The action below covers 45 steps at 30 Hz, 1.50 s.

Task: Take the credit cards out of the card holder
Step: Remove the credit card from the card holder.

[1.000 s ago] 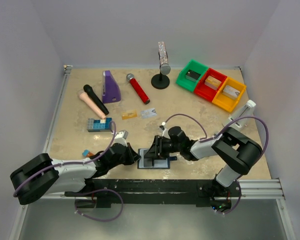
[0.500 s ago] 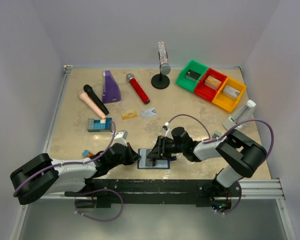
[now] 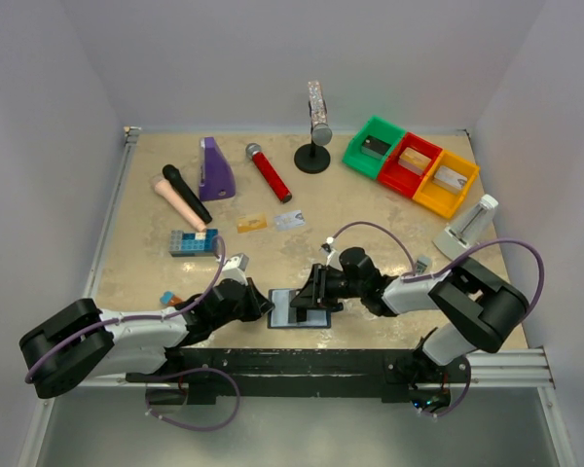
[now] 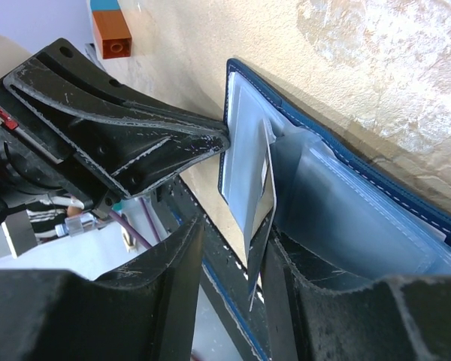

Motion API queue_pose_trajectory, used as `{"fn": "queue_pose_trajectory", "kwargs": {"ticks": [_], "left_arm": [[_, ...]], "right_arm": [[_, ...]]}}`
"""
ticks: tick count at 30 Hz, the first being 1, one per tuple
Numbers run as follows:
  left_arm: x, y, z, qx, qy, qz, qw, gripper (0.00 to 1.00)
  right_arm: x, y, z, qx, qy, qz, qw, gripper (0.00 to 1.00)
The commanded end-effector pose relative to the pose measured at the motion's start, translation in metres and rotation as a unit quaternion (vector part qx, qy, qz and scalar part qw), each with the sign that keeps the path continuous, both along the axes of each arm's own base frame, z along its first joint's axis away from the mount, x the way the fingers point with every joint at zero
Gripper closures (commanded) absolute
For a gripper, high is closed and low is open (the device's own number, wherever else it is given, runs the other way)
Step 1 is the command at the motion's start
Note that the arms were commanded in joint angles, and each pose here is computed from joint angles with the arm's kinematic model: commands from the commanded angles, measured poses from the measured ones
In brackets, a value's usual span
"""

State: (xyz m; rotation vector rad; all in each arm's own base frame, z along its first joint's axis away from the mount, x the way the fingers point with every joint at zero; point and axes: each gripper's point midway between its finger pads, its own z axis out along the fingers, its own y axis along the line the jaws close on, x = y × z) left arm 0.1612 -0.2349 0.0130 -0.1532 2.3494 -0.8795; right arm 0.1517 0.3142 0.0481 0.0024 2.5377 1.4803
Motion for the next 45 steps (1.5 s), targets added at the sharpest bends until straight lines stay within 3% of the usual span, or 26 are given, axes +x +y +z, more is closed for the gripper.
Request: {"fn": "queue_pose_trajectory", "kwargs": {"ticks": [1,21,26,38,45], "left_arm": [[-0.03,0.054,-0.057,0.126,0.066,0.01,0.99,1.0],[-0.03,0.053,-0.053,0.117,0.066,0.014,0.991,1.0],[-0.03,0.054,-0.053,0.115,0.066,0.016,0.991,1.0],[-0.029,0.058,-0.048,0.108,0.056,0.027,0.992,1.0],[-0.024,0.055,-0.035,0.094,0.038,0.028,0.994,1.0]], "right_arm": [[0.005,-0.003,0.003,0.0,-0.02,-0.007,1.0,0.62],[0.01,-0.013,-0.005,-0.026,-0.022,-0.029,0.999,0.84],[0.009,-0.014,-0.006,-0.028,-0.019,-0.03,0.999,1.0],[0.01,-0.033,-0.012,-0.052,-0.008,-0.05,0.997,1.0],[0.01,-0.046,0.004,-0.073,-0.037,-0.051,0.995,1.0]]}}
